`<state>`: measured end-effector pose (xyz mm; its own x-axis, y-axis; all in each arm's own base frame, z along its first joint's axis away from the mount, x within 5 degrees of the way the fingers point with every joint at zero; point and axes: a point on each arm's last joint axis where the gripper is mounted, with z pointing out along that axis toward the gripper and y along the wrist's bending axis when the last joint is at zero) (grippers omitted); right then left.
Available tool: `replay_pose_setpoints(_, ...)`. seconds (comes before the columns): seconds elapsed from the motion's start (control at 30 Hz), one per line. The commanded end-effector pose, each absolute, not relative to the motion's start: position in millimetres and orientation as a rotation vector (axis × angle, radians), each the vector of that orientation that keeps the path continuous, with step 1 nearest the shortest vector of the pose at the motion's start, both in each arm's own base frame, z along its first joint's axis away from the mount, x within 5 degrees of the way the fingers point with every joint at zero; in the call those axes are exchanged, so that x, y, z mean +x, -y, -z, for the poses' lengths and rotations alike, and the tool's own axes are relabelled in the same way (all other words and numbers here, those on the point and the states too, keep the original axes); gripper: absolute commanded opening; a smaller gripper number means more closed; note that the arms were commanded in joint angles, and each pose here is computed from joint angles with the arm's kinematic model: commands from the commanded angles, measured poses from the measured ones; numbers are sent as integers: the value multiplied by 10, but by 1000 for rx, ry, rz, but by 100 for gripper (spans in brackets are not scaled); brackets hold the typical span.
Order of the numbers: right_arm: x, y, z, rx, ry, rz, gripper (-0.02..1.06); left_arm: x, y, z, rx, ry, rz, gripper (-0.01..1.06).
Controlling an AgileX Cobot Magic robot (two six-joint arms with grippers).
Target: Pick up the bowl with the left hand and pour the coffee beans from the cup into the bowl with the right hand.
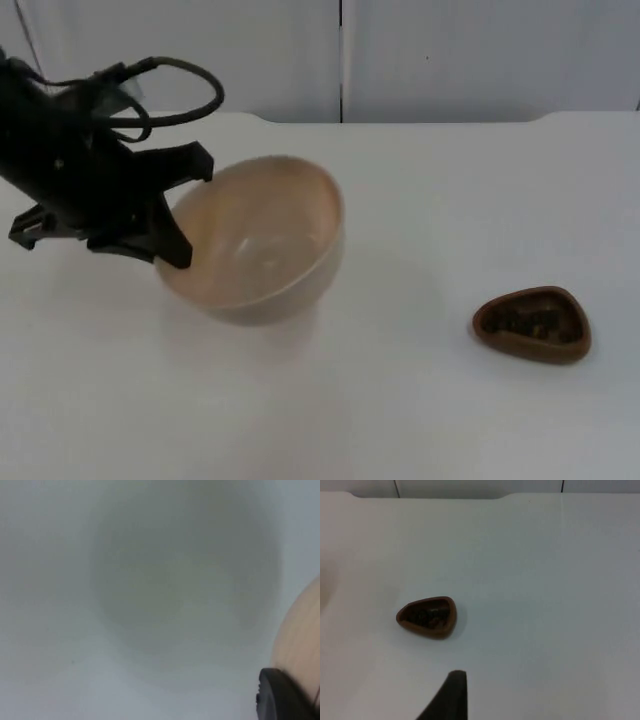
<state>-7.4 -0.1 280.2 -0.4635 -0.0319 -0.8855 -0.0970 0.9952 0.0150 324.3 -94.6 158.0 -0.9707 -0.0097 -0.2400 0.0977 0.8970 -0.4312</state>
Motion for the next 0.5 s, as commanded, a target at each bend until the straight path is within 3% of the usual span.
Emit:
replay_pose_setpoints(0.0,-74,1,-2801,-85,-2045,-70,105,3211,1030,-1699,138,-2840,607,0)
replay_pose_setpoints(0.13,-74,1,-2801,-85,-2045,-70,105,3139,1283,-1860,254,-2892,427,0)
replay_pose_setpoints(0.47,-74,1,-2801,-85,-2045,-70,105,2972,1581,-1878,359,-2911,422,0)
